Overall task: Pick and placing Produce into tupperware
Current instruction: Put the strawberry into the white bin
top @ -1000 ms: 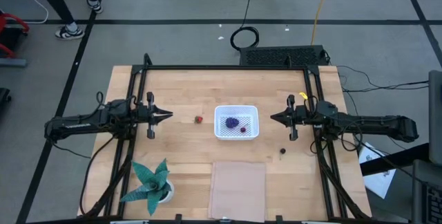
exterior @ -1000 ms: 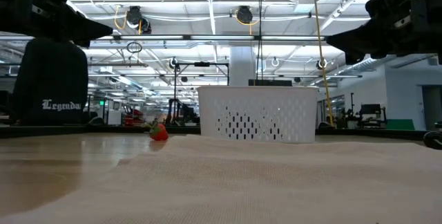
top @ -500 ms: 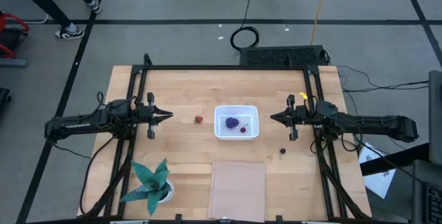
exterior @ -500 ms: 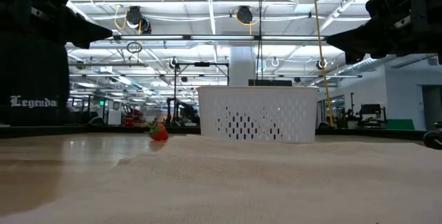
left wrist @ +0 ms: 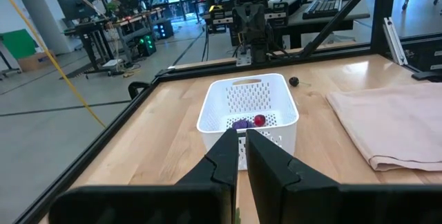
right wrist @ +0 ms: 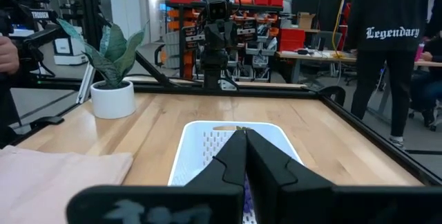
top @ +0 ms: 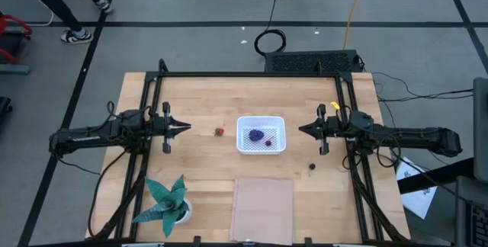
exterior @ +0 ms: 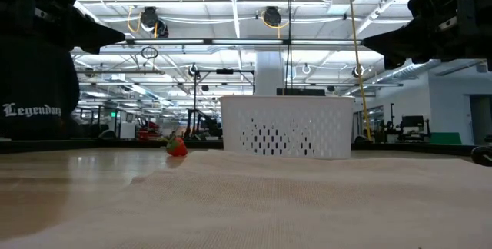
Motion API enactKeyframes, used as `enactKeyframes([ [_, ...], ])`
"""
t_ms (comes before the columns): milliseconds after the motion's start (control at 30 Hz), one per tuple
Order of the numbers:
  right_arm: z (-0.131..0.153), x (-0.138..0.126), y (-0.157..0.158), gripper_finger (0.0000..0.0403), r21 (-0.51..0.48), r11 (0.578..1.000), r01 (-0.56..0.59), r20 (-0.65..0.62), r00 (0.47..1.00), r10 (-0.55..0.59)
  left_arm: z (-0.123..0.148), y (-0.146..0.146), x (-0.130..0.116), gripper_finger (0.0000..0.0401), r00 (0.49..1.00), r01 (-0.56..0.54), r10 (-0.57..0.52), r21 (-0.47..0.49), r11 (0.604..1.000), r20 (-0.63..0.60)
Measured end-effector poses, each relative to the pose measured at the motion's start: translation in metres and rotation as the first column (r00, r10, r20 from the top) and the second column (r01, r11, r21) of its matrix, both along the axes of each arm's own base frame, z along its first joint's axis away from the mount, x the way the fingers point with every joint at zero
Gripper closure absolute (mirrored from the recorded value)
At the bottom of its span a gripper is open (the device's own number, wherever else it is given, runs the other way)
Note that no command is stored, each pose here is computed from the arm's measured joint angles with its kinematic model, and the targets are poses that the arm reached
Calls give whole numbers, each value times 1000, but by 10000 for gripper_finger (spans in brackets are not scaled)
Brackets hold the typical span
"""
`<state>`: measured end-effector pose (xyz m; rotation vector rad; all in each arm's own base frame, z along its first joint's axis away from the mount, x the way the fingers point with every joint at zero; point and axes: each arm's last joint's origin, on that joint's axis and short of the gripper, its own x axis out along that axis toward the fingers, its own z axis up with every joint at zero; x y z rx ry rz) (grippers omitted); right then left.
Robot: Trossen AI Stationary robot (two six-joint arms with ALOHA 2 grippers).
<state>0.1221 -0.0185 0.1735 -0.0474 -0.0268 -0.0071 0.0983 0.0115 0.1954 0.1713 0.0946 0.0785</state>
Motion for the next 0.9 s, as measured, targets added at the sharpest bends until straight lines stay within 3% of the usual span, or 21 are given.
enactKeyframes([
  [900,0,0,0,403,1,1000,0,-1,1000,0,0,0,0,368,1000,-1,1,-4,1000,2],
])
